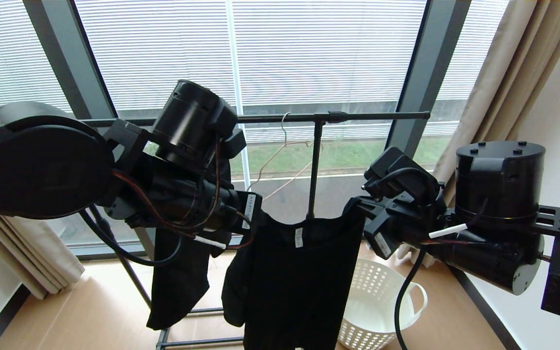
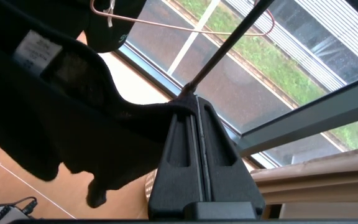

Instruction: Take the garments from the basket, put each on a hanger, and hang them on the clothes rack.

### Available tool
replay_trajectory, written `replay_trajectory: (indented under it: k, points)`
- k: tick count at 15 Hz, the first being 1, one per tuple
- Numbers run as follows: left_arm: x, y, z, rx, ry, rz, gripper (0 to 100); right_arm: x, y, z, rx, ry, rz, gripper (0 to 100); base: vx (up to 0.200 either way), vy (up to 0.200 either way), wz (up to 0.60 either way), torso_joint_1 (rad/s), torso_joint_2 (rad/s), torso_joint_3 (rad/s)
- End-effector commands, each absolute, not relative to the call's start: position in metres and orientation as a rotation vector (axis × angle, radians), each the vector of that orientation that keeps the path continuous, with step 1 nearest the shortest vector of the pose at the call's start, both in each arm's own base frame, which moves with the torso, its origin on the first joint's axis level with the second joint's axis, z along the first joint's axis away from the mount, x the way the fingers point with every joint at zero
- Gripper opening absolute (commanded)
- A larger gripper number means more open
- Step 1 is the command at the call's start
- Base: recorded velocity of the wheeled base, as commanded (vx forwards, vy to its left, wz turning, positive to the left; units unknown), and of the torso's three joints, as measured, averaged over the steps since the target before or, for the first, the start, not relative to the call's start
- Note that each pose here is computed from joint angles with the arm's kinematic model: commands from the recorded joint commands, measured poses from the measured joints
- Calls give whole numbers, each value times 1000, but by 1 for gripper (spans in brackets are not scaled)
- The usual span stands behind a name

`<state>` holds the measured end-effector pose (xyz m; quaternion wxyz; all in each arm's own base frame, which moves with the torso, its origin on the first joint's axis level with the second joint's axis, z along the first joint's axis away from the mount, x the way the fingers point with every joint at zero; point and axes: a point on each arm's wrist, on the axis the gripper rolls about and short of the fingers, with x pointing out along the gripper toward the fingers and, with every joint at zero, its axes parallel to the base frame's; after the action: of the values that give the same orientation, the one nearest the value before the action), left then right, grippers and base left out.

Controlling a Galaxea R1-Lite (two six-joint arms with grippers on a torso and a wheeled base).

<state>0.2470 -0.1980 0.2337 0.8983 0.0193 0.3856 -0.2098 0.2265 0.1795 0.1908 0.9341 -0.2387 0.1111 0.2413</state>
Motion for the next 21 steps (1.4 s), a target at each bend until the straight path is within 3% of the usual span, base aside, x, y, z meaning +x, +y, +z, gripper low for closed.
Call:
replay_trajectory:
  k: [1,7,10,13,17,21]
  points:
    - [242,-195,236,50,793,-442,100,229,178,192,-485,226,483,0,0,0,0,0,0,0]
    - [230,-185,234,111,768,-480,100,259,162,197,-459,230,379,0,0,0,0,0,0,0]
    - [216,-174,231,170,781,-593,100,276,145,198,-447,239,306,0,0,0,0,0,0,0]
    - [214,-173,228,164,793,-619,100,288,135,201,-436,236,262,0,0,0,0,0,0,0]
    - [231,-174,220,178,673,-628,100,285,134,202,-435,233,261,0,0,0,0,0,0,0]
    - [258,-183,202,195,666,-597,100,283,133,205,-431,226,260,0,0,0,0,0,0,0]
